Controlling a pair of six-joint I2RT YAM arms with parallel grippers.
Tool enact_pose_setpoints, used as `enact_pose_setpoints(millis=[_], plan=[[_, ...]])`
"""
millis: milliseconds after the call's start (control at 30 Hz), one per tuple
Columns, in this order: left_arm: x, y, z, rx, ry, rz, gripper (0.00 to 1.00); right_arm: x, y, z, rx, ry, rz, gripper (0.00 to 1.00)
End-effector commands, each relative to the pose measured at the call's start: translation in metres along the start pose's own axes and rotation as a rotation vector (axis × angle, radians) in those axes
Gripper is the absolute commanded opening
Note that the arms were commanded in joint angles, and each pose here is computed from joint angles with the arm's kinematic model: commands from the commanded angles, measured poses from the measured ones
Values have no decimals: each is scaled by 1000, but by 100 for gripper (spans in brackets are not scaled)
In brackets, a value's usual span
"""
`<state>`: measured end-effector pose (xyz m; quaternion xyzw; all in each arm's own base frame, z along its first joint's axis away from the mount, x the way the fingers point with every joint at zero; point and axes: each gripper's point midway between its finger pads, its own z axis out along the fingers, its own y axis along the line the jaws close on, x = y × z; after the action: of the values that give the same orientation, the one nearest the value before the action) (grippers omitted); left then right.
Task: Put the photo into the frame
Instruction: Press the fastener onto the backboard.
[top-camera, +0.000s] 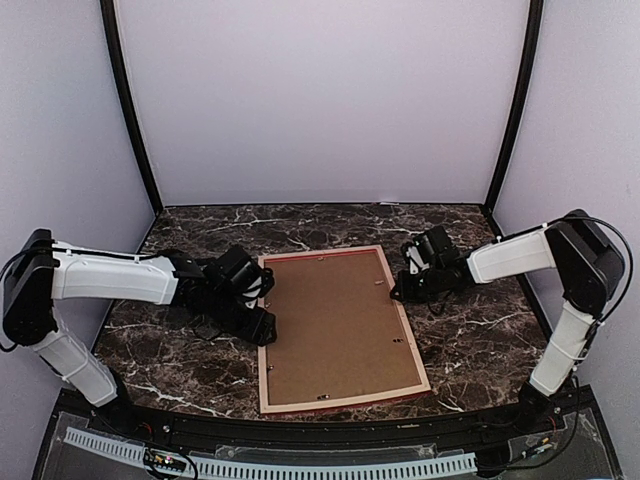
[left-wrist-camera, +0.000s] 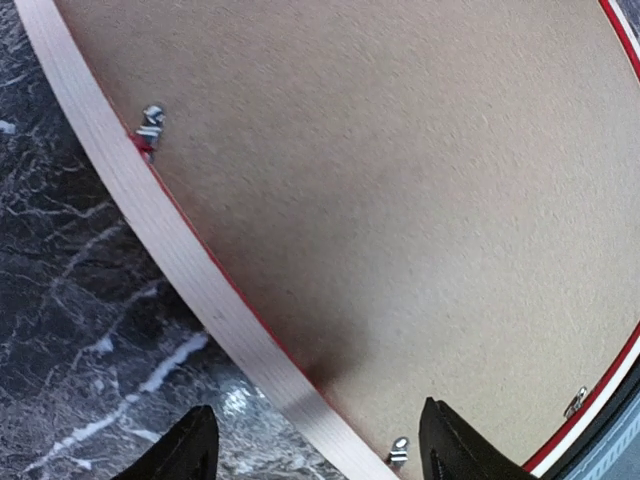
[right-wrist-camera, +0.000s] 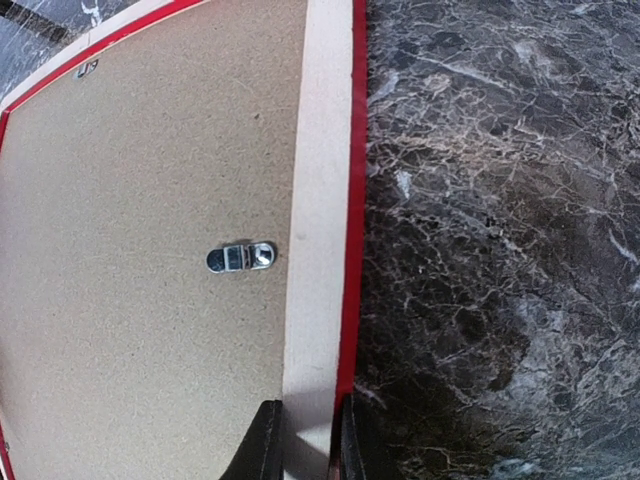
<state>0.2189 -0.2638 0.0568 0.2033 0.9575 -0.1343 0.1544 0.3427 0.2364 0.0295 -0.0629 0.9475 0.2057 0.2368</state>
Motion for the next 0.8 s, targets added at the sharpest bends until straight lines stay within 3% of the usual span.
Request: enact_pose_setpoints(millis=[0,500,600,767], plan=[[-23,13,3,-17,-42,-75,69,23,6,-1,-45,56,32,13],[-30,31,36,-44,17,-148,38,29,26,-10,-89,4,68,20],[-30,34,38,-50,22,-154,31,28,26,-13,-83,1,63,26],[-30,45,40,-93,11,-168,21,26,21,-26,-36,-7,29,45]])
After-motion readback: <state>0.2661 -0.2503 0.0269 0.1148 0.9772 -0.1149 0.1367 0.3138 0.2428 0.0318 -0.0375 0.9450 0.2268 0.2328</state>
